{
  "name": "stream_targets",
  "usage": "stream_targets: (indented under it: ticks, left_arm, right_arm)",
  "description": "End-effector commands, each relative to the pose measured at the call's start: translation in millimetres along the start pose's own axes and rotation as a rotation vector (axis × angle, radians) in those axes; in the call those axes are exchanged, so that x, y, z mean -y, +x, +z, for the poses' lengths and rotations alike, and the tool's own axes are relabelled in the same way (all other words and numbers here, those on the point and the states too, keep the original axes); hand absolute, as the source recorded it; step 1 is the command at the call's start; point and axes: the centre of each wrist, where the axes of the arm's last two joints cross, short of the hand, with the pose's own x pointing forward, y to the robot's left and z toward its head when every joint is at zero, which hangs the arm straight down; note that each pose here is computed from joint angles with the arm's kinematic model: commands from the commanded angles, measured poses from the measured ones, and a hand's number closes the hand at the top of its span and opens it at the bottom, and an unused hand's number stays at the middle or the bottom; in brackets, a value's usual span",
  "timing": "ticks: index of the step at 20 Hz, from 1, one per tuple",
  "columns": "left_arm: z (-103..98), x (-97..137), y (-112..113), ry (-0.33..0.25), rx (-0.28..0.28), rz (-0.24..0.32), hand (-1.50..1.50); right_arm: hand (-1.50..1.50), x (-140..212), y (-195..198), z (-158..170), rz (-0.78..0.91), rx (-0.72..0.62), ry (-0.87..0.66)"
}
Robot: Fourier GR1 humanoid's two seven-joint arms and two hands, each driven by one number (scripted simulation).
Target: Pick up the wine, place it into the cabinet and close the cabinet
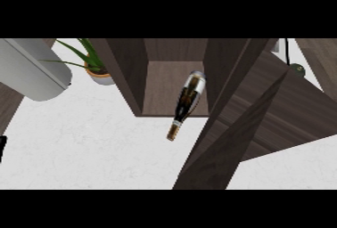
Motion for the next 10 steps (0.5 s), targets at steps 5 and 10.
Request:
stream_targets:
  ticks: [5,10]
  left_arm:
    - [-4.4,-9.6,1.2,-0.02,-0.014,0.043,-1.5]
    - [-11.9,-1.2,-5.6,-0.024,-0.02,0.058,-1.5]
  right_arm:
    - [1.5,-41.5,6.3,-22.1,0.079,0.144,0.067]
    - [1.5,-38.0,17.1,-35.1,0.106,0.149,0.034]
